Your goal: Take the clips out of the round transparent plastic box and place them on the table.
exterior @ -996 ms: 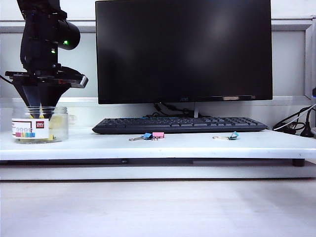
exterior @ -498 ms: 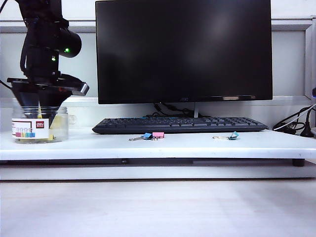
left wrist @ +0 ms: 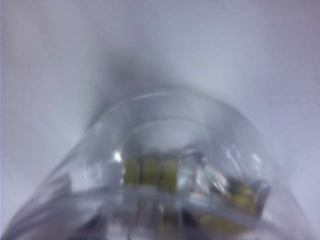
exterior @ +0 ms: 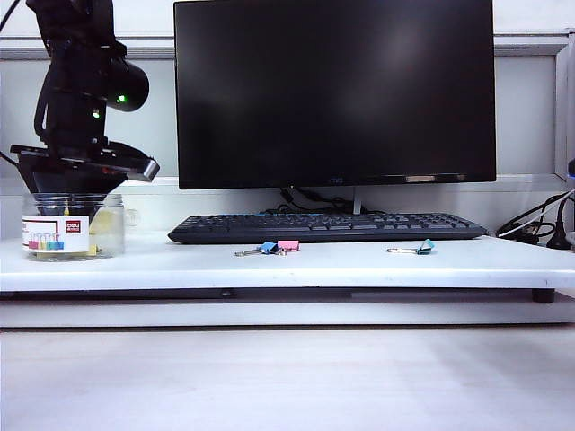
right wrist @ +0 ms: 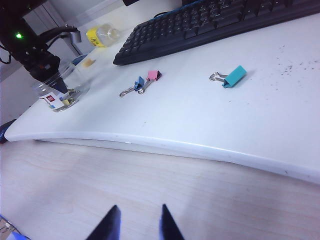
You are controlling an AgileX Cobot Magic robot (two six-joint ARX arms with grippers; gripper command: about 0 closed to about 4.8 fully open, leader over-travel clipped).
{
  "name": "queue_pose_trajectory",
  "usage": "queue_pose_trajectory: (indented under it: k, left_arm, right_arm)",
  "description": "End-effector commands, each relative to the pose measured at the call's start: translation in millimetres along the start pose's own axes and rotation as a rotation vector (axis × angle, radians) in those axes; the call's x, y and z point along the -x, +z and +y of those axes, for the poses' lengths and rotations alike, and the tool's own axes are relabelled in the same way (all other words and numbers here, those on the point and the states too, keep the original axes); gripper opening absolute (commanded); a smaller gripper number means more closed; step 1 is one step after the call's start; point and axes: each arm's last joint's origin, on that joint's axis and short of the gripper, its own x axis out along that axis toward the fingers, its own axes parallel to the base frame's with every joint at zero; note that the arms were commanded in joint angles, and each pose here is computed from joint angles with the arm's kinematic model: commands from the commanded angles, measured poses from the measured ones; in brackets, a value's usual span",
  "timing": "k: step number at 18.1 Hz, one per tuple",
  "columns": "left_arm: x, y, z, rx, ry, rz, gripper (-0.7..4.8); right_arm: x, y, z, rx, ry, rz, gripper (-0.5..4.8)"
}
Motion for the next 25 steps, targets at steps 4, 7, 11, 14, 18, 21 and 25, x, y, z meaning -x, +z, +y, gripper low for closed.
queue_pose_trajectory:
  k: [4, 7, 11, 14, 18, 21, 25]
  left_arm:
    - [-9.9, 3.2, -1.5, -0.002, -0.016, 0.021, 1.98]
    - [-10.7, 3.9, -1.4, 0.012, -0.017, 0.017, 1.87]
    - [-14.7, 5.0, -2.3, 0.035, -0.036, 0.025, 1.81]
    - [-15.9, 5.7, -2.4, 0.049, -0.035, 0.024, 1.78]
    - [-15.7, 5.9, -2.3, 0.053, -0.035, 0.021, 0.89]
    - [-15.7, 5.8, -2.5, 0.053, -0.035, 0.023, 0.93]
    - [-13.8, 5.8, -2.1, 0.069, -0.031, 0.014, 0.93]
  right_arm:
    - [0.2, -0.6, 0.3, -0.002, 0.008, 0.010, 1.07]
    - [0.2, -0.5, 0.2, -0.002, 0.004, 0.009, 1.07]
    - [0.2, -0.5, 0.2, -0.002, 0.004, 0.009, 1.08]
    - [0.2, -0.5, 0.2, -0.002, 0.004, 0.009, 1.08]
    - [0.2, -0.6, 0.2, -0.002, 0.005, 0.009, 1.07]
    - [0.2, -0.6, 0.3, -0.002, 0.008, 0.010, 1.07]
    - [0.2, -0.6, 0.3, -0.002, 0.008, 0.010, 1.07]
